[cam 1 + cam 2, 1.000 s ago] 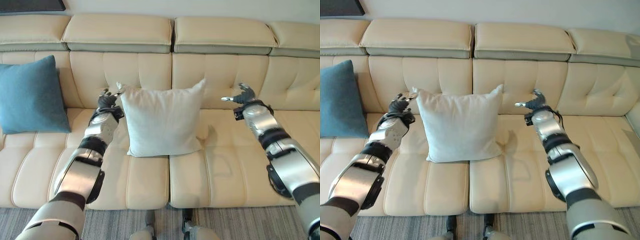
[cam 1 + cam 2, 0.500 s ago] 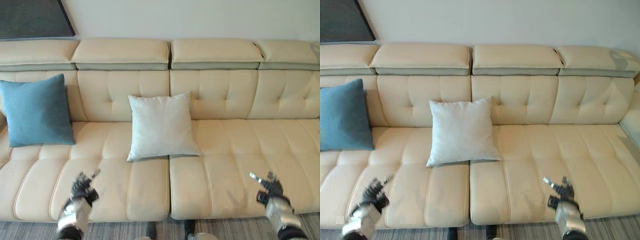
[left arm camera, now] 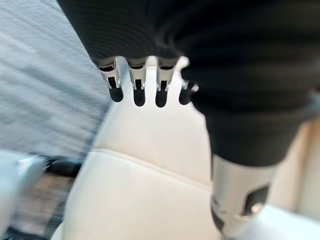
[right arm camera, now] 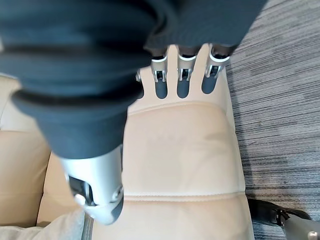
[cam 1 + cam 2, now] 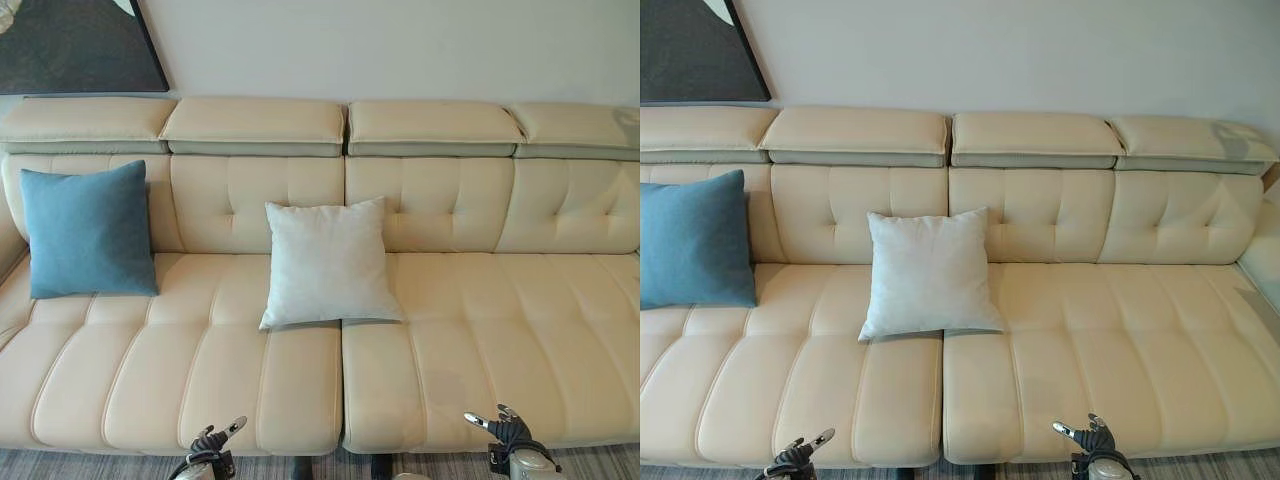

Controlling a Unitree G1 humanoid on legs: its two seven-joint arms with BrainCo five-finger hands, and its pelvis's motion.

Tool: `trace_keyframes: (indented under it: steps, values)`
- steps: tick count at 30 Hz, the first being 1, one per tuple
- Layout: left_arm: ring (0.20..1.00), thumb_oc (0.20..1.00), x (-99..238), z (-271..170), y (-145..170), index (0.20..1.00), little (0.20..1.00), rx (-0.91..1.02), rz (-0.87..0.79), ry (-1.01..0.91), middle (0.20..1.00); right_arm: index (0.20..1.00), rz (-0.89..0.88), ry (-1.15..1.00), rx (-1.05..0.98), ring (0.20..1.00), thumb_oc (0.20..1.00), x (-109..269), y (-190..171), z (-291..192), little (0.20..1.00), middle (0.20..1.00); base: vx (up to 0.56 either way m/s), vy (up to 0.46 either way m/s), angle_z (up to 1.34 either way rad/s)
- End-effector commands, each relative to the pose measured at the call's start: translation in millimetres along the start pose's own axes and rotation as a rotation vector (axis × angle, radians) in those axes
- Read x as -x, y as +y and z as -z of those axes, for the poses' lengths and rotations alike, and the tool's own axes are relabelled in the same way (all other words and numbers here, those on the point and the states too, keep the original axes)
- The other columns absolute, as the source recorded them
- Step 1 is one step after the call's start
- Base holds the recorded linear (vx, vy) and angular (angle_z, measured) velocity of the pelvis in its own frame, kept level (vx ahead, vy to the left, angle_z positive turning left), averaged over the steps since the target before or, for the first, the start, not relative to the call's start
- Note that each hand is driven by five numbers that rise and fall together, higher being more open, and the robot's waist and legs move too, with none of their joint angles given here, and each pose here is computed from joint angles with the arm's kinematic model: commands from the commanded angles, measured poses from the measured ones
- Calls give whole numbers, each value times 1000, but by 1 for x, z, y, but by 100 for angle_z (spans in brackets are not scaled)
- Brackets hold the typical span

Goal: Pick up all the scattered cushions and arrange them neatly on the sofa.

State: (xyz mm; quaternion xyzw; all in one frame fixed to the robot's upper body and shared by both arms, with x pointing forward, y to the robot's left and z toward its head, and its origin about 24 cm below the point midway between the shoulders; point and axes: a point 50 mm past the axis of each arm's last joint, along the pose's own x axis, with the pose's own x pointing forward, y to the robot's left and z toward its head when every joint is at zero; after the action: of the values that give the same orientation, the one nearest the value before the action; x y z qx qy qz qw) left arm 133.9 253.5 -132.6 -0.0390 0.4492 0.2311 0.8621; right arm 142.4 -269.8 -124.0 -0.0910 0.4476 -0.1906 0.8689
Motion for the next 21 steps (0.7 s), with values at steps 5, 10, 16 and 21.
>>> trace_keyframes:
  steps: [5,10,16,21]
  values:
    - [1000,1000,11,-89,-14,1000,1000,-91,53,-409,1000,1000,-20,-217,-70,1000,1000,-1,10,-53,1000,1000,-222,-76,-26]
    - [1000,1000,15,-94,-20,1000,1000,-25,59,-428,1000,1000,-77,-293,-152,1000,1000,5,25,-75,1000,1000,-297,-272,-24]
    - [1000,1000,16,-89,-34,1000,1000,-100,98,-417,1000,1000,-91,-368,-129,1000,1000,11,26,-88,1000,1000,-368,-230,17]
    - [1000,1000,16,-81,-29,1000,1000,-85,88,-398,1000,1000,-98,-379,-86,1000,1000,13,24,-88,1000,1000,-212,-56,-14]
